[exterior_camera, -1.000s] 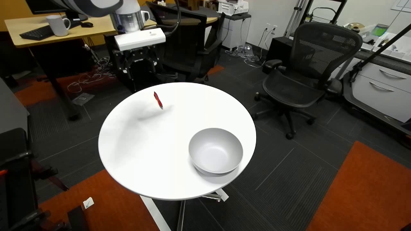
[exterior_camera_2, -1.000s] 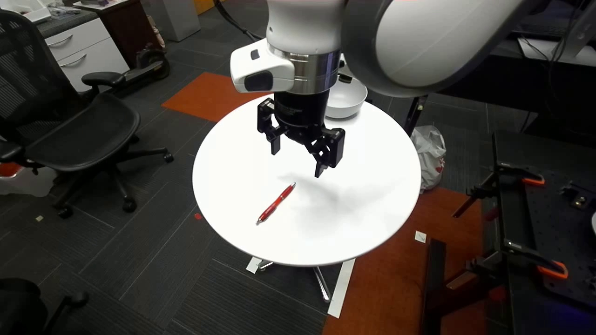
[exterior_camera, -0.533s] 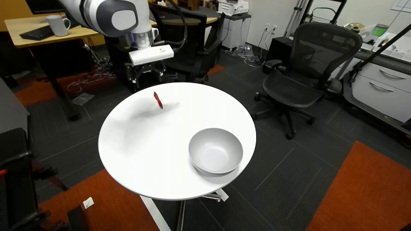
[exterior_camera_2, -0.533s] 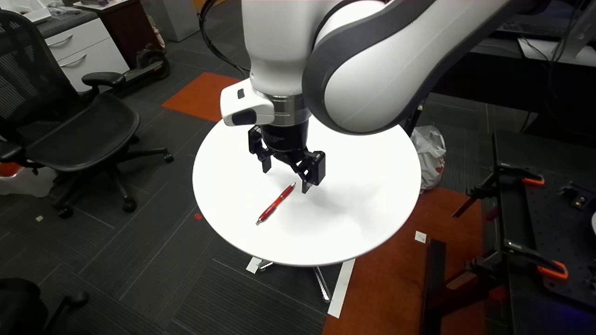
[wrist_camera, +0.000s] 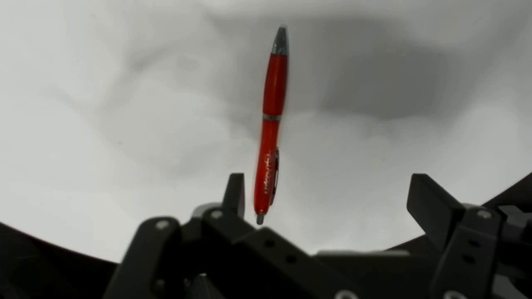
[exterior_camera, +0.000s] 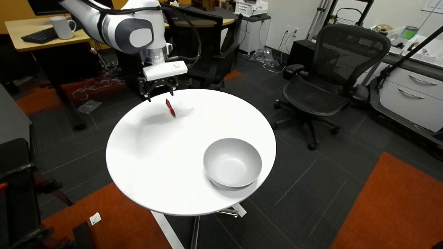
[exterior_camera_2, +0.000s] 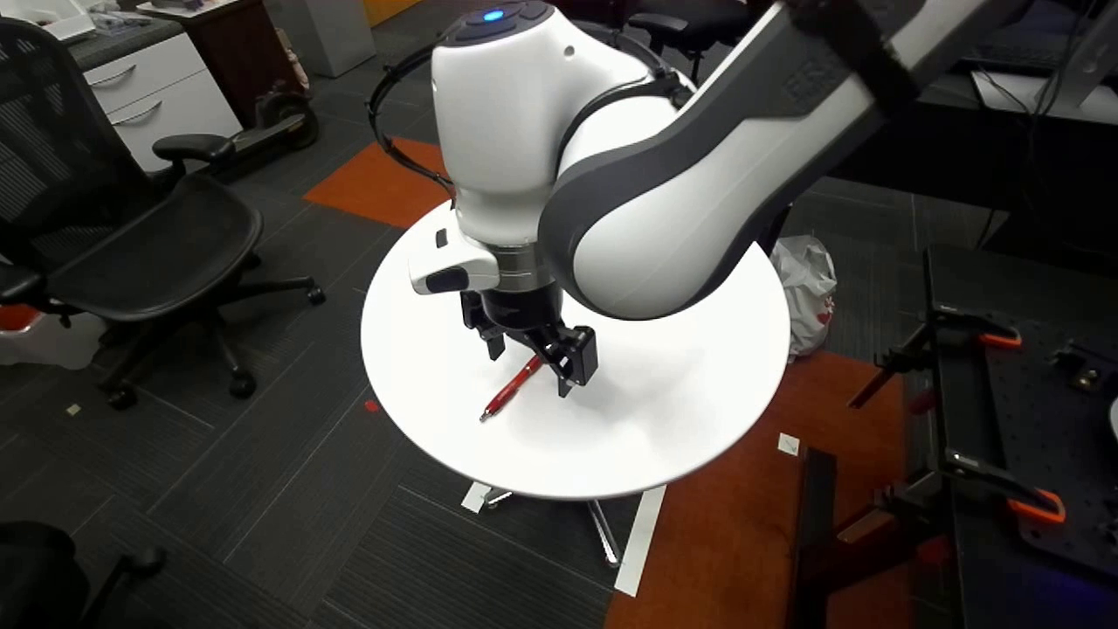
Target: Put the pen in the bowl
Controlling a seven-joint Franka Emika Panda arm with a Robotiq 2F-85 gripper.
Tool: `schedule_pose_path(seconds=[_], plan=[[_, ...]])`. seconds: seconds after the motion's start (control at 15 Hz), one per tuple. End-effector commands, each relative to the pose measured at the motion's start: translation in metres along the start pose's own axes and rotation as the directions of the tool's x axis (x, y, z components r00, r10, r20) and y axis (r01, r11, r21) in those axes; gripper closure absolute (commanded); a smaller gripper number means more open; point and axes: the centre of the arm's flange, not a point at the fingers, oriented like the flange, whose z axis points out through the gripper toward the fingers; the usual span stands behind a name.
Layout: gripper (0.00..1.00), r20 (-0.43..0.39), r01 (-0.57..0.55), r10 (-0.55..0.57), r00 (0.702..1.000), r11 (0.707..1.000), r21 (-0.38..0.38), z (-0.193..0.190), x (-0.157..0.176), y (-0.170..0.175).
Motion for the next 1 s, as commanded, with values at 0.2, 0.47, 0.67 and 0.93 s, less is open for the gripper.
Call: schedule_pose_path(seconds=[0.2,0.47,0.67,0.93], plan=[[0.00,0.022,-0.075,0.075,0.997,0.997,-0.022,0.016,-0.001,0.023],[0.00,0.021,-0.097,0.098,0.995,0.995,-0.018,0.022,-0.008,0.032],[0.00,0.020,-0.102,0.102,0.995,0.995,-0.015,0.024,-0.010,0.038],[0.00,0.020,-0.106,0.106,0.994,0.994,-0.005,0.035,-0.004,0.036]])
